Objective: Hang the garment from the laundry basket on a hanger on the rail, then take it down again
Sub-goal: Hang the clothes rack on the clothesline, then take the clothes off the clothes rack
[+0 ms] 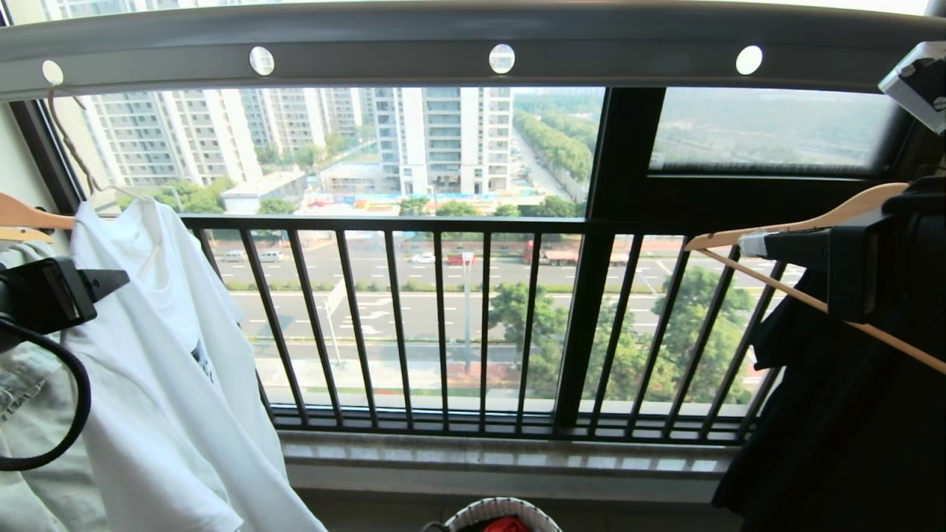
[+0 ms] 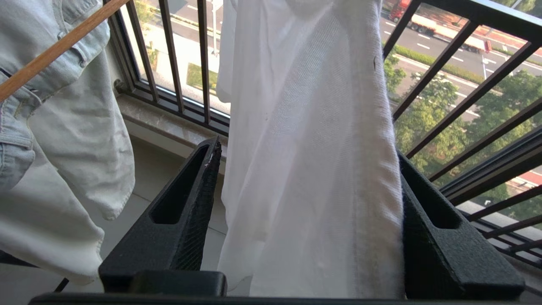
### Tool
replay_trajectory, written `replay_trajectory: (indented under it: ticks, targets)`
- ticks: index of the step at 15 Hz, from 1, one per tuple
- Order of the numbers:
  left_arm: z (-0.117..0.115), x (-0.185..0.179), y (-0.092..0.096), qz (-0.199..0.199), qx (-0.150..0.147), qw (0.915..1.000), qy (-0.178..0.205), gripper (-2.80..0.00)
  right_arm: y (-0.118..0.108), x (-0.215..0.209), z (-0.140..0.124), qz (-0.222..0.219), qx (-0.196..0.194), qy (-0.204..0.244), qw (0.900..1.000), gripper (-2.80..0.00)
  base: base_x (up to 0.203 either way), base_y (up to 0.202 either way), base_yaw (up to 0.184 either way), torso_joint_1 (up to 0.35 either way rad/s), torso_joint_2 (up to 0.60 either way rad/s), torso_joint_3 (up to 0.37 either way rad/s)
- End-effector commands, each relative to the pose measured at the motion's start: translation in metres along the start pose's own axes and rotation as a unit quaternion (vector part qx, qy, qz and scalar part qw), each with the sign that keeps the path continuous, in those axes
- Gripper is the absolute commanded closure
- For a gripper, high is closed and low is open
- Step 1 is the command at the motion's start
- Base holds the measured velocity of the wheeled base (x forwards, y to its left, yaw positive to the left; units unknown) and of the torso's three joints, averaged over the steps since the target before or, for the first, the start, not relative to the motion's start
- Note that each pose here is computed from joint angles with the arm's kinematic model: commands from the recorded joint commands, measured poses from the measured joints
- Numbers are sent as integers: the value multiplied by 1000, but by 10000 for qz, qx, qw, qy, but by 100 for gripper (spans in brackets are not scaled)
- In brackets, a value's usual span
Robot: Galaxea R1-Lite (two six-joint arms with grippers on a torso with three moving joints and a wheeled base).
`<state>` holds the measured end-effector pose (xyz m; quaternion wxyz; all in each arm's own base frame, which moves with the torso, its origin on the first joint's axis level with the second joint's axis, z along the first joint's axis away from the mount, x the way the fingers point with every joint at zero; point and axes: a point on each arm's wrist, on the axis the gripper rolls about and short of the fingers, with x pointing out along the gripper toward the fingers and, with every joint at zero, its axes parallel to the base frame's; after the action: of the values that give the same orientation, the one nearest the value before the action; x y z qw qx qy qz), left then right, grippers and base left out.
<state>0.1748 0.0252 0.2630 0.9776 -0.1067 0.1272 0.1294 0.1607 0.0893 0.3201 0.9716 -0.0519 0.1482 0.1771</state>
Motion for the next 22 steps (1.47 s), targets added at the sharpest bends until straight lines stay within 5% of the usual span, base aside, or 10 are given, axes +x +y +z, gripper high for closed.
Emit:
replay_trajectory:
  ticks: [1,10,11,16,22]
  targets:
    - [1,-36,3,-162,-22,9998,-119,-280,0,-2,0,12,-4,-15,10000,0,0,0,0,0,0,0]
    - [-10,-174,17,-873,-58,9931,-782,-280,1,-3,0,34,-59,-31,10000,0,0,0,0,0,0,0]
    - [-13,-185,19,-925,-61,9914,-921,0,1,-3,0,39,-63,-27,10000,0,0,0,0,0,0,0]
    - [-25,-196,21,-1267,-20,9902,-593,0,2,-10,1,100,-64,-116,9999,0,0,0,0,0,0,0]
    - [-41,-202,19,-2708,-111,9624,-181,0,-6,-43,1,-53,28,-479,9988,0,0,0,0,0,0,0]
